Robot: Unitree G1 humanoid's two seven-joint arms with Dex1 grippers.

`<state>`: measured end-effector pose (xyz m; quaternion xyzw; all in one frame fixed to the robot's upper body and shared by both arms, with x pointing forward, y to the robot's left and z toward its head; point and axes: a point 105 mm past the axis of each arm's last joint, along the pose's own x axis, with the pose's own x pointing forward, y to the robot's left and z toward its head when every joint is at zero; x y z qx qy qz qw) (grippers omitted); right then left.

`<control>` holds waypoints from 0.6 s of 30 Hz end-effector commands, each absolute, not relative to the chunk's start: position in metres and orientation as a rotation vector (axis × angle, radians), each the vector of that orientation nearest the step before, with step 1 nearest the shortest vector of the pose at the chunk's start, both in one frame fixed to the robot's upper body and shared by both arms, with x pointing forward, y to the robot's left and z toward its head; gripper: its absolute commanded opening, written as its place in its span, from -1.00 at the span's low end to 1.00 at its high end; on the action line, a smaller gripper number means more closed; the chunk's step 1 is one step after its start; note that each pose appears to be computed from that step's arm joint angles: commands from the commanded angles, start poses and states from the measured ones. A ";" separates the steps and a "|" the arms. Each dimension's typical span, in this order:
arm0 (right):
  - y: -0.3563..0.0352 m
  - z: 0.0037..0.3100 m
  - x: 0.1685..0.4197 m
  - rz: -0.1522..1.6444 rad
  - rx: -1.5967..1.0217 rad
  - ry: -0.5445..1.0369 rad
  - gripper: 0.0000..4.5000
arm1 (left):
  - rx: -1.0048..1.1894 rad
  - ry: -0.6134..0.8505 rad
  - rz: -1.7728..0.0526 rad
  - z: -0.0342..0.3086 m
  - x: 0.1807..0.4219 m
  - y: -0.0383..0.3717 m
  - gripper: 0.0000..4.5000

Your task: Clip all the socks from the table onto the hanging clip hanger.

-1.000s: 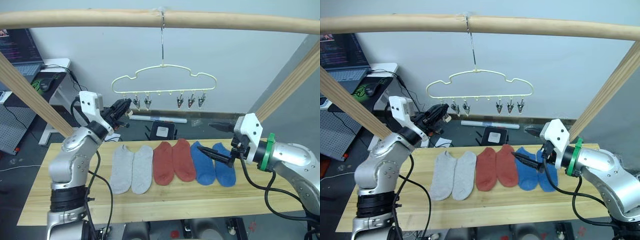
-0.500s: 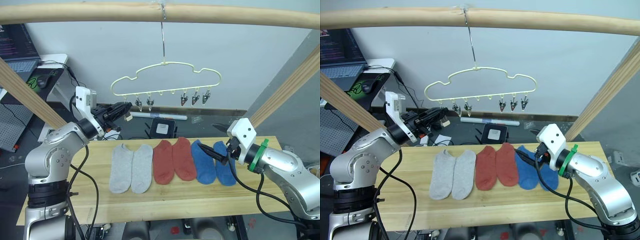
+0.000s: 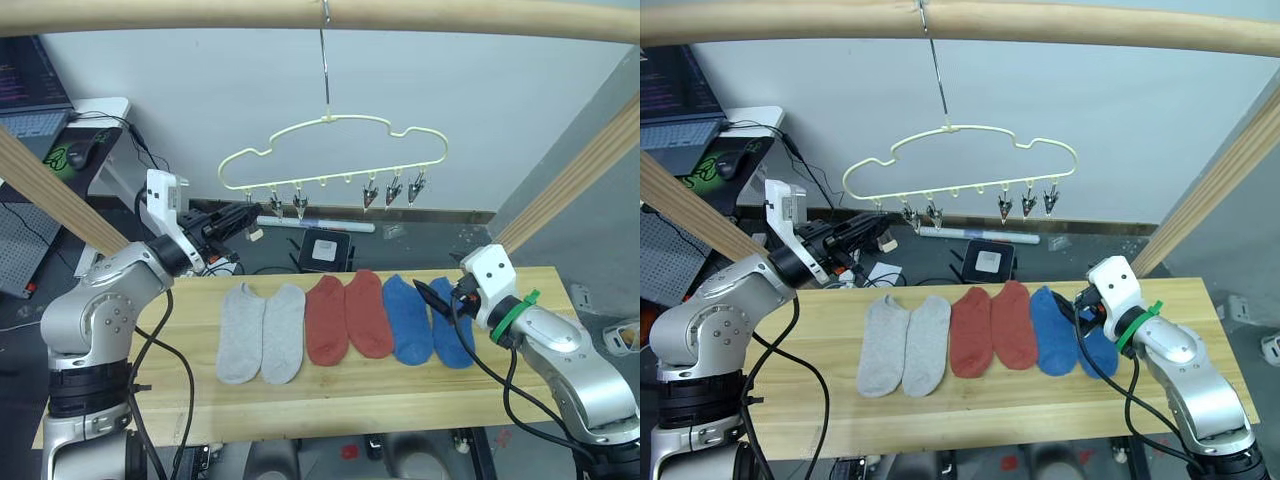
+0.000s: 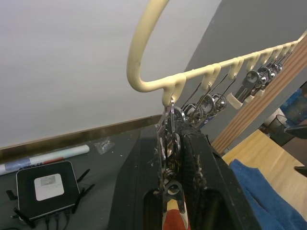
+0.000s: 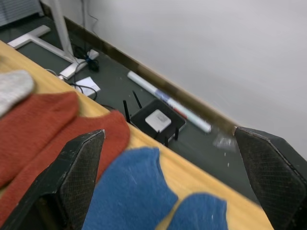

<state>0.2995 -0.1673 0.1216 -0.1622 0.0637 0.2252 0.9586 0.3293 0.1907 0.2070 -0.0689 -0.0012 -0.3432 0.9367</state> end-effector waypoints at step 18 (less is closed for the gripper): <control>-0.222 0.045 0.341 0.254 -0.195 0.310 1.00 | -0.050 -0.084 -0.687 0.228 0.315 0.184 -0.90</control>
